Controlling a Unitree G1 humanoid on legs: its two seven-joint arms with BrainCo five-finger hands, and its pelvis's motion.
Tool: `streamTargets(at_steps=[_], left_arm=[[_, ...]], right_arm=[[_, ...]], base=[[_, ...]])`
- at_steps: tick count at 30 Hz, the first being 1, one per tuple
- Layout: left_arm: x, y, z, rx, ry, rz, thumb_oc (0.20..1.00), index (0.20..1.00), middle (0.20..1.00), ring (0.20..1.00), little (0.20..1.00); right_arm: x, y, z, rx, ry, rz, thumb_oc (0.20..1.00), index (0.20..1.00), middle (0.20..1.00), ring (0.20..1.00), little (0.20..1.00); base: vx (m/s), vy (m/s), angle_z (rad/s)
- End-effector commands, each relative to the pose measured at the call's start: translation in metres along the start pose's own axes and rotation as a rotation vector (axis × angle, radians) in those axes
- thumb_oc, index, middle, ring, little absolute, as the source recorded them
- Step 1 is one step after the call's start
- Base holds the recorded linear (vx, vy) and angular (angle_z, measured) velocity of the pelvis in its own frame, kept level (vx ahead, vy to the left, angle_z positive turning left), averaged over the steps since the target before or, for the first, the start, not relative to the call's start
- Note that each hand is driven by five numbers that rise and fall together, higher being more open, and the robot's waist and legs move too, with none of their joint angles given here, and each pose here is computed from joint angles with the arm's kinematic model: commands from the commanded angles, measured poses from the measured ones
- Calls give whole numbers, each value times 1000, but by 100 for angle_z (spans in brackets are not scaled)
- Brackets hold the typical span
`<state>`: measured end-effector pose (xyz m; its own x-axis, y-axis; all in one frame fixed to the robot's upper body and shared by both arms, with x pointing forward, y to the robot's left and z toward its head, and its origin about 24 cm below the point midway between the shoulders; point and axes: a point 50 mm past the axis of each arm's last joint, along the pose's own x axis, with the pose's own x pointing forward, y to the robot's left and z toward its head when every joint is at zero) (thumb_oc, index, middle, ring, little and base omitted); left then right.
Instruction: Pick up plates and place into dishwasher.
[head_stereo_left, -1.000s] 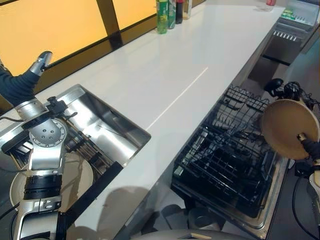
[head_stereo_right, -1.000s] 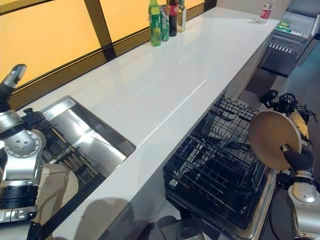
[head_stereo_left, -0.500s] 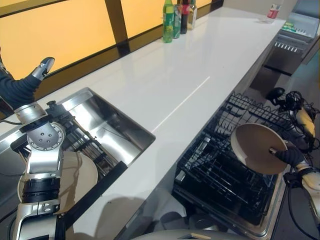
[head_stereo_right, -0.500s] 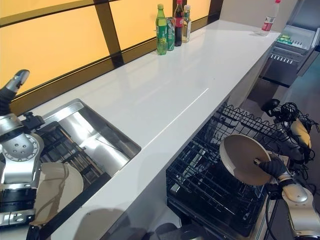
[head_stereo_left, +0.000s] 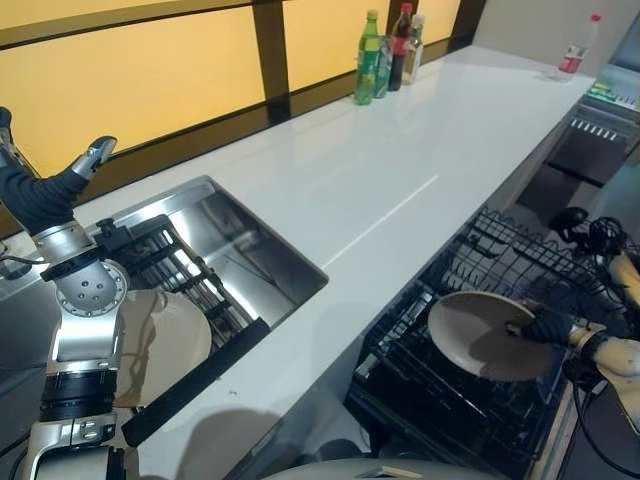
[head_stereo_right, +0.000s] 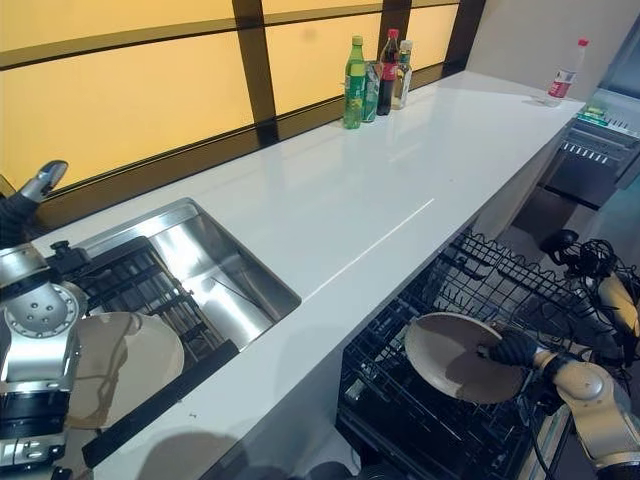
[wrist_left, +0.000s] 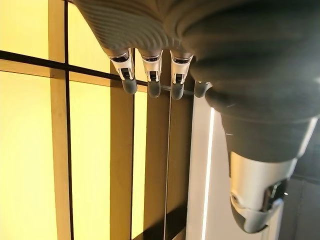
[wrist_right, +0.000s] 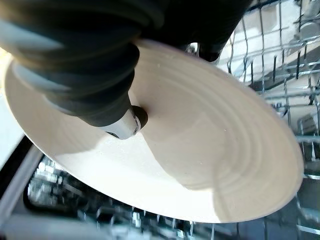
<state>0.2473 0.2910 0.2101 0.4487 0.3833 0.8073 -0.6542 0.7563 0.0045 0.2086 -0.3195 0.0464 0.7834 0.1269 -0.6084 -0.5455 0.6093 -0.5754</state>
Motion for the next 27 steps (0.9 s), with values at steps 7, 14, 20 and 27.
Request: streamTargets(at_steps=[7, 14, 20, 27], left_arm=[[7, 7, 6, 45, -95, -55, 1000, 1000, 1000, 1000, 1000], [1, 4, 5, 48, -89, -45, 1000, 1000, 1000, 1000, 1000], [0, 6, 7, 53, -89, -14, 1000, 1000, 1000, 1000, 1000], [13, -2, 9, 42, -79, -8, 1000, 1000, 1000, 1000, 1000]], right_arm=[[15, 8, 36, -190, -98, 102, 200, 200, 200, 200, 200], [28, 35, 19, -207, 27, 62, 200, 200, 200, 200, 200], [35, 68, 0, -303, 183, -9, 200, 200, 200, 200, 200], [43, 87, 0, -305, 214, -77, 200, 200, 200, 200, 200]], base=[[5, -1, 0], [-5, 23, 0], [-17, 43, 0], [0, 0, 0]])
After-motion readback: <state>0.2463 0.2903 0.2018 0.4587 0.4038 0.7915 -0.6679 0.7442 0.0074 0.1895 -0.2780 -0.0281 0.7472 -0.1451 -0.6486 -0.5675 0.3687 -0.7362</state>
